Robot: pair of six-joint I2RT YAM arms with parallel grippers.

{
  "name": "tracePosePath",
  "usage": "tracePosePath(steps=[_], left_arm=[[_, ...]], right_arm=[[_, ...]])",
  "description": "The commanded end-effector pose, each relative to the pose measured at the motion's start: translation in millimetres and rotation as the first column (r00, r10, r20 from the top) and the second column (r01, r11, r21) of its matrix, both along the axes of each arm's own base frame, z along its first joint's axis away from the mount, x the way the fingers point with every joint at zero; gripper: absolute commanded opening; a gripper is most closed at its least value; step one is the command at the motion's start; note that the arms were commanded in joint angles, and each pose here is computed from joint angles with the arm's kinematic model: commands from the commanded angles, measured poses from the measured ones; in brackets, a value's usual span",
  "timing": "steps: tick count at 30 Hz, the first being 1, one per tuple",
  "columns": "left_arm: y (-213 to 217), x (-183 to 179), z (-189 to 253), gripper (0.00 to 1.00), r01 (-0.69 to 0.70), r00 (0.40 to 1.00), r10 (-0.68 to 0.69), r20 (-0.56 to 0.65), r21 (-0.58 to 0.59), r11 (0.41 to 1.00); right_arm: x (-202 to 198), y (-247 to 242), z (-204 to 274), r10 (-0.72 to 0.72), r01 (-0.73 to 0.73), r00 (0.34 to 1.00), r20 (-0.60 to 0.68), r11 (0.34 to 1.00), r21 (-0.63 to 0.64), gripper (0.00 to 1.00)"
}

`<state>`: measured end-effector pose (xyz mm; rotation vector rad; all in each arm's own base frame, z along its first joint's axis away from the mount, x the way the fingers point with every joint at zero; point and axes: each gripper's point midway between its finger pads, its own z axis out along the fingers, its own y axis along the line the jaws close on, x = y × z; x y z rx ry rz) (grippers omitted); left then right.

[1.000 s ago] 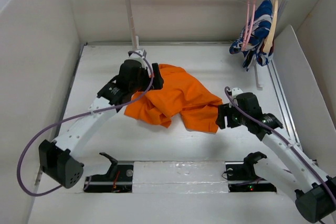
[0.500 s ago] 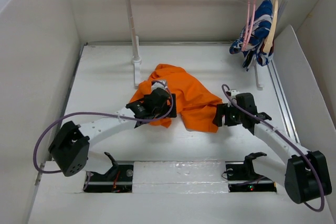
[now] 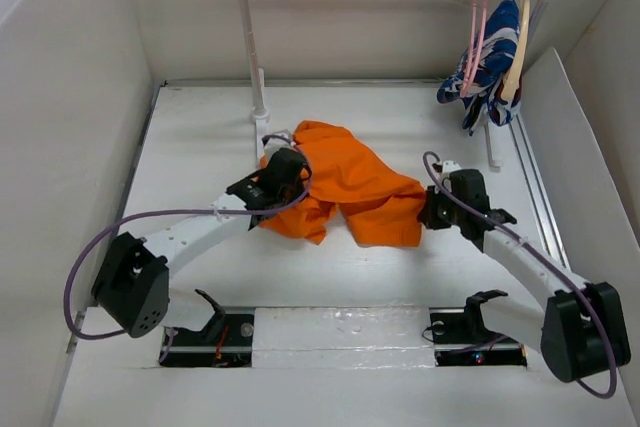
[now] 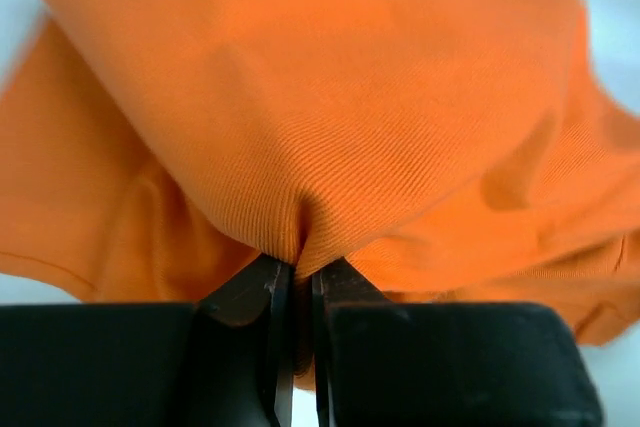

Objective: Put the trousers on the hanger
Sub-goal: Flatten out the trousers at the center of the board.

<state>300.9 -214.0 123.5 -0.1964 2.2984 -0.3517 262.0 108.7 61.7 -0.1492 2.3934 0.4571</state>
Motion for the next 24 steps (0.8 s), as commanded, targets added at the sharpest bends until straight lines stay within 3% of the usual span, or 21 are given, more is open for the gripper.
tracePosePath(steps=[1, 6, 7, 9, 10, 11, 14, 16, 18, 19, 20, 21, 22, 23, 24], left_arm=[[35, 35, 86, 0.00, -0.112, 0.974, 0.125, 0.190, -0.075, 0.991], [79, 51, 201, 0.00, -0.176, 0.906, 0.228, 0.356, -0.171, 0.969], [88, 54, 219, 0.00, -0.191, 0.890, 0.241, 0.387, -0.163, 0.968], [112, 61, 287, 0.00, -0.215, 0.828, 0.299, 0.475, -0.224, 0.951], [114, 68, 300, 0.00, -0.203, 0.827, 0.292, 0.480, -0.230, 0.952], [131, 63, 344, 0.00, -0.211, 0.781, 0.326, 0.533, -0.267, 0.940], [140, 57, 394, 0.00, -0.206, 0.731, 0.344, 0.589, -0.290, 0.935], [147, 43, 404, 0.00, -0.219, 0.716, 0.356, 0.600, -0.292, 0.931], [150, 37, 381, 0.00, -0.239, 0.739, 0.366, 0.565, -0.289, 0.927], [162, 17, 335, 0.00, -0.298, 0.760, 0.400, 0.513, -0.273, 0.915], [162, 17, 334, 0.00, -0.298, 0.760, 0.401, 0.512, -0.273, 0.915], [177, -5, 328, 0.00, -0.338, 0.729, 0.453, 0.514, -0.306, 0.890], [183, -7, 282, 0.00, -0.396, 0.756, 0.473, 0.452, -0.260, 0.881], [192, -18, 262, 0.00, -0.440, 0.754, 0.502, 0.424, -0.242, 0.865], [206, -37, 257, 0.00, -0.485, 0.714, 0.553, 0.429, -0.267, 0.833]], right_arm=[[39, -7, 98, -0.060, 0.071, 0.961, 0.271, 0.997, -0.030, 0.00], [36, -21, 206, -0.084, 0.135, 0.889, 0.451, 0.987, -0.083, 0.00], [39, -24, 253, -0.101, 0.158, 0.844, 0.527, 0.985, -0.065, 0.00], [41, -29, 285, -0.088, 0.177, 0.828, 0.554, 0.978, -0.108, 0.00], [38, -36, 341, -0.122, 0.217, 0.761, 0.637, 0.974, -0.072, 0.00], [34, -43, 351, -0.094, 0.225, 0.765, 0.637, 0.966, -0.128, 0.00], [13, -46, 405, -0.090, 0.247, 0.702, 0.706, 0.961, -0.123, 0.00], [-18, -45, 410, -0.062, 0.192, 0.690, 0.721, 0.976, -0.101, 0.00], [-36, -29, 359, 0.023, 0.069, 0.765, 0.644, 0.991, -0.119, 0.00], [-76, -2, 275, 0.203, -0.168, 0.862, 0.464, 0.979, -0.115, 0.00], [-77, -2, 274, 0.205, -0.171, 0.863, 0.462, 0.979, -0.115, 0.00], [-100, 11, 243, 0.276, -0.272, 0.896, 0.349, 0.960, -0.060, 0.00], [-124, 16, 223, 0.333, -0.344, 0.896, 0.295, 0.939, -0.014, 0.00], [-149, 21, 177, 0.407, -0.416, 0.901, 0.150, 0.909, 0.027, 0.00], [-173, 29, 170, 0.467, -0.477, 0.878, 0.107, 0.873, 0.104, 0.00]])
